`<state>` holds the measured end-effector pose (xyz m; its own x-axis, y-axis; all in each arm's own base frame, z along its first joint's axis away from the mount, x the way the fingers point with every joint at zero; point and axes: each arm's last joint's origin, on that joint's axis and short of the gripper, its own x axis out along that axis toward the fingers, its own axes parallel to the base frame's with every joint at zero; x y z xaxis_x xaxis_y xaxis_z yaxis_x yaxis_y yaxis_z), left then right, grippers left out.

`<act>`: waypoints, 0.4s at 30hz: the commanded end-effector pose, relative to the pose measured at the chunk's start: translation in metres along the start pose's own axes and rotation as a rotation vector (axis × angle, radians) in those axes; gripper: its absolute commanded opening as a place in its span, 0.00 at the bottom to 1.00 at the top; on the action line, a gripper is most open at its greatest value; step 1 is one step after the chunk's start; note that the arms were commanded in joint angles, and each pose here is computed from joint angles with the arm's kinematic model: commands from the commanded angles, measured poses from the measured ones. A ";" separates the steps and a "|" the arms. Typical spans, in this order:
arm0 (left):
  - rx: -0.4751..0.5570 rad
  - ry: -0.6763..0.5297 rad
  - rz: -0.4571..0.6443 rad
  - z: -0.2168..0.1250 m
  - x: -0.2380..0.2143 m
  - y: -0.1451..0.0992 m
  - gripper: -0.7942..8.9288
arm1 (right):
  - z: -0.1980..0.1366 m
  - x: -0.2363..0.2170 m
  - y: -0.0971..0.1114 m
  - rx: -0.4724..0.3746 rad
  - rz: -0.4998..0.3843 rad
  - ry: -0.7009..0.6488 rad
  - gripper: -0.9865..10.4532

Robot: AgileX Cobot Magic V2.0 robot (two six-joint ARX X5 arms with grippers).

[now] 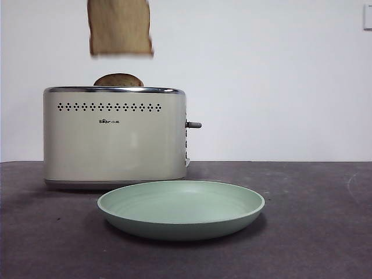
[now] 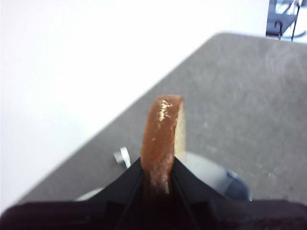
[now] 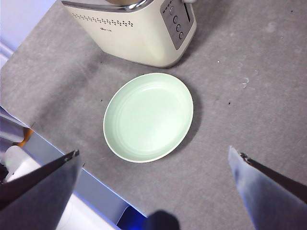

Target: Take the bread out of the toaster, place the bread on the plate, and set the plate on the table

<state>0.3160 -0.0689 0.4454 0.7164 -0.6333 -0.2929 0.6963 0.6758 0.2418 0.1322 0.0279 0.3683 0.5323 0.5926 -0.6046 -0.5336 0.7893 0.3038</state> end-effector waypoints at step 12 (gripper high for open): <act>-0.188 -0.025 -0.192 0.031 -0.108 -0.061 0.07 | 0.006 0.003 -0.002 -0.015 0.004 -0.028 0.69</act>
<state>0.1989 -0.0529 0.4926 0.5914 -0.7526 -0.2894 0.7947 0.6049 0.0510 0.1372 0.0284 0.3693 0.5449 0.5960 -0.5898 -0.5415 0.7872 0.2952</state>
